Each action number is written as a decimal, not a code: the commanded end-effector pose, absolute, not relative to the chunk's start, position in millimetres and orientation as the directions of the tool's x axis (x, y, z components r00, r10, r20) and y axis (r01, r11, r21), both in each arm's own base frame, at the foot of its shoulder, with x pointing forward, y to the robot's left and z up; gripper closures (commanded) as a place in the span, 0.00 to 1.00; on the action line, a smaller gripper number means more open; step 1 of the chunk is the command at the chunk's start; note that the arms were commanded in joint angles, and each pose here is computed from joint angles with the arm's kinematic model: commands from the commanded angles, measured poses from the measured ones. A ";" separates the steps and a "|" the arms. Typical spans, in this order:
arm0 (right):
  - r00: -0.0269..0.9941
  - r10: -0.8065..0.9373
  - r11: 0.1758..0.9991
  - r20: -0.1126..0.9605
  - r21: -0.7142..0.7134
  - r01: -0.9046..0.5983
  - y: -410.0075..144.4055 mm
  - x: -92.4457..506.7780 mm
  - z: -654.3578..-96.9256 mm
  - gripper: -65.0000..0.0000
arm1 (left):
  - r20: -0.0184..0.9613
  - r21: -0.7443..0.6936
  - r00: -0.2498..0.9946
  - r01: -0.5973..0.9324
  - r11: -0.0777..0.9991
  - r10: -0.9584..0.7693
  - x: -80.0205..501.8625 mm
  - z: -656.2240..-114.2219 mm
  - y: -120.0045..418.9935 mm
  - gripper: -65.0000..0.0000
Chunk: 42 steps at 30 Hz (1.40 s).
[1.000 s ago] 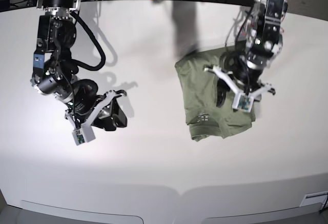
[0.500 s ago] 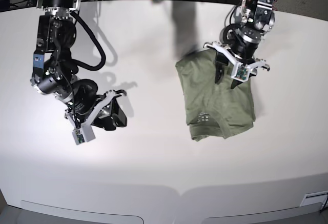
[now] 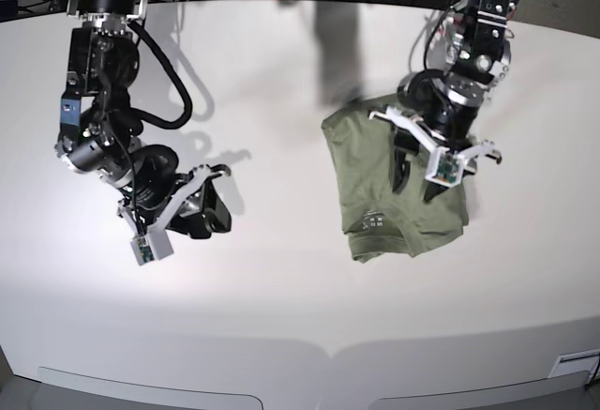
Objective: Fold the T-shirt properly
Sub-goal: 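Smooth the shirt's collar edge with the left gripper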
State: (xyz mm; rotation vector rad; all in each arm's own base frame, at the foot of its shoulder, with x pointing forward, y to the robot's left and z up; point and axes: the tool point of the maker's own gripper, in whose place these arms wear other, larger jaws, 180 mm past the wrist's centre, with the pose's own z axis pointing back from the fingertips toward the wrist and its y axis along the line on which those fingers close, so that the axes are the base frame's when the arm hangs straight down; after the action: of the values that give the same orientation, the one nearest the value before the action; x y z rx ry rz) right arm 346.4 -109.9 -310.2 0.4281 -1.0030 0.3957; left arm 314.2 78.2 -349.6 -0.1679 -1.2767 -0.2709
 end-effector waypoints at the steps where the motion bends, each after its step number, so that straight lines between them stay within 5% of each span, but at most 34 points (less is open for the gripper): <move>1: 0.420 0.106 0.840 0.901 0.145 -0.522 -108.1 354.4 -290.1 0.69 | 0.974 0.004 0.215 0.290 0.957 -0.070 319.8 -331.3 75.9 0.61; 13: 0.400 0.102 0.840 0.911 0.136 -0.525 -108.0 359.7 -282.9 0.69 | 0.961 -0.153 0.269 0.318 0.936 0.066 314.2 -328.0 18.8 0.61; 21: 0.400 0.102 0.840 0.911 0.137 -0.525 -108.0 359.6 -283.1 0.69 | 0.963 -0.004 0.237 0.496 0.868 -0.131 290.2 -340.6 -41.5 0.61; 30: 0.402 0.103 0.840 0.910 0.137 -0.525 -108.0 359.4 -283.5 0.69 | 0.917 0.039 0.339 0.450 0.892 -0.211 285.6 -414.8 -26.7 0.61; 42: 0.334 0.078 0.835 0.939 0.121 -0.536 -105.9 365.9 -259.6 0.69 | 0.955 0.074 0.234 0.405 0.911 -0.181 311.6 -316.4 -20.9 0.61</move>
State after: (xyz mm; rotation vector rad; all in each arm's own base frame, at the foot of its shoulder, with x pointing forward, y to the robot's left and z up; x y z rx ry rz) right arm 357.2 -106.5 -285.2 0.4416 -1.0832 0.4044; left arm 306.0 -18.0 -333.2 -0.1925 -1.2075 -0.4140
